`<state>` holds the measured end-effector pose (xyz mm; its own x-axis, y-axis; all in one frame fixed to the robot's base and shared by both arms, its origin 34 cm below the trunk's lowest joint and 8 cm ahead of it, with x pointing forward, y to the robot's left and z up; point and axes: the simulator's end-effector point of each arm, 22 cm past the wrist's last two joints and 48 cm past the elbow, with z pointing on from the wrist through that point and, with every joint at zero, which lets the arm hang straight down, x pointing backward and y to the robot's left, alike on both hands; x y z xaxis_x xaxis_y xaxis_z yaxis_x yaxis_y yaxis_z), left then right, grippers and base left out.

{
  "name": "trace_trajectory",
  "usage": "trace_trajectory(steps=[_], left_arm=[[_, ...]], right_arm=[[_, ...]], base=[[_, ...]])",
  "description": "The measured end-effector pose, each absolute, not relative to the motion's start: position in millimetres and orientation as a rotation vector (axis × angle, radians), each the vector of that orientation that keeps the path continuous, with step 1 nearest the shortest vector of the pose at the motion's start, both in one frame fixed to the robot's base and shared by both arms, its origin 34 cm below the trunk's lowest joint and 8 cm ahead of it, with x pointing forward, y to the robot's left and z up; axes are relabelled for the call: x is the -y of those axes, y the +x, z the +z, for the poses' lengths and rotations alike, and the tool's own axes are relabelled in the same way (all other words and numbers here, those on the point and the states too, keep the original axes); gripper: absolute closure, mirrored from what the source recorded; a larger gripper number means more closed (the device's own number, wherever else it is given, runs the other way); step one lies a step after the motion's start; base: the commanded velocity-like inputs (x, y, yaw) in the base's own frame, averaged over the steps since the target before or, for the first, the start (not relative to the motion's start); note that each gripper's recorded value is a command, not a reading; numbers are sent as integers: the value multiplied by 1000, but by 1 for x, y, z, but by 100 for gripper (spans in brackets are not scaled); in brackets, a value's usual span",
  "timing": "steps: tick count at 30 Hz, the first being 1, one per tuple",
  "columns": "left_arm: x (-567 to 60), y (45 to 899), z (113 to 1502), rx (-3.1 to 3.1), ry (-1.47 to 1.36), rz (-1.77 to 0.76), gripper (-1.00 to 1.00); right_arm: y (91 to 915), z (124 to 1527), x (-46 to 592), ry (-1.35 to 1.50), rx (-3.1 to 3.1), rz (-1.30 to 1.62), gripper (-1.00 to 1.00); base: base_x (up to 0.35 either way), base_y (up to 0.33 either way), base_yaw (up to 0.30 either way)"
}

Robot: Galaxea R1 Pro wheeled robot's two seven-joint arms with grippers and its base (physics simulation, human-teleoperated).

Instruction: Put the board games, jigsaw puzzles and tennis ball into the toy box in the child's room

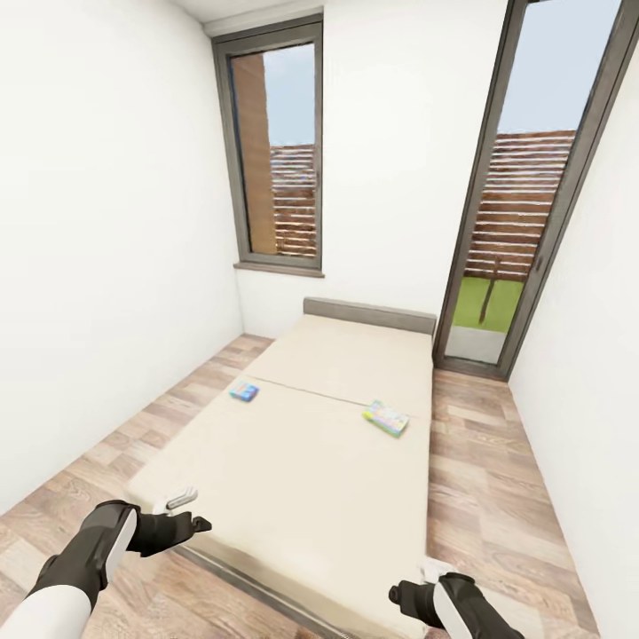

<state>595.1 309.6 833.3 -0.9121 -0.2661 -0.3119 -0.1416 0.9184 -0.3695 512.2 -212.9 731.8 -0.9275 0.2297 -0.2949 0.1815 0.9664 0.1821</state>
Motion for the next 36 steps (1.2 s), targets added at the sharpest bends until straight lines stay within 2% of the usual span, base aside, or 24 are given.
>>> trace_trajectory(steps=[20,36], left_arm=[[-310,592,824,-2737,-301,-478,-100],[-314,590,820,-2748,-305,-465,-100]], right_arm=[[534,735,216,298,-2690,188,-100],[533,732,212,291,-2696,189,-100]], base=[[0,-22,74],[0,-137,254]])
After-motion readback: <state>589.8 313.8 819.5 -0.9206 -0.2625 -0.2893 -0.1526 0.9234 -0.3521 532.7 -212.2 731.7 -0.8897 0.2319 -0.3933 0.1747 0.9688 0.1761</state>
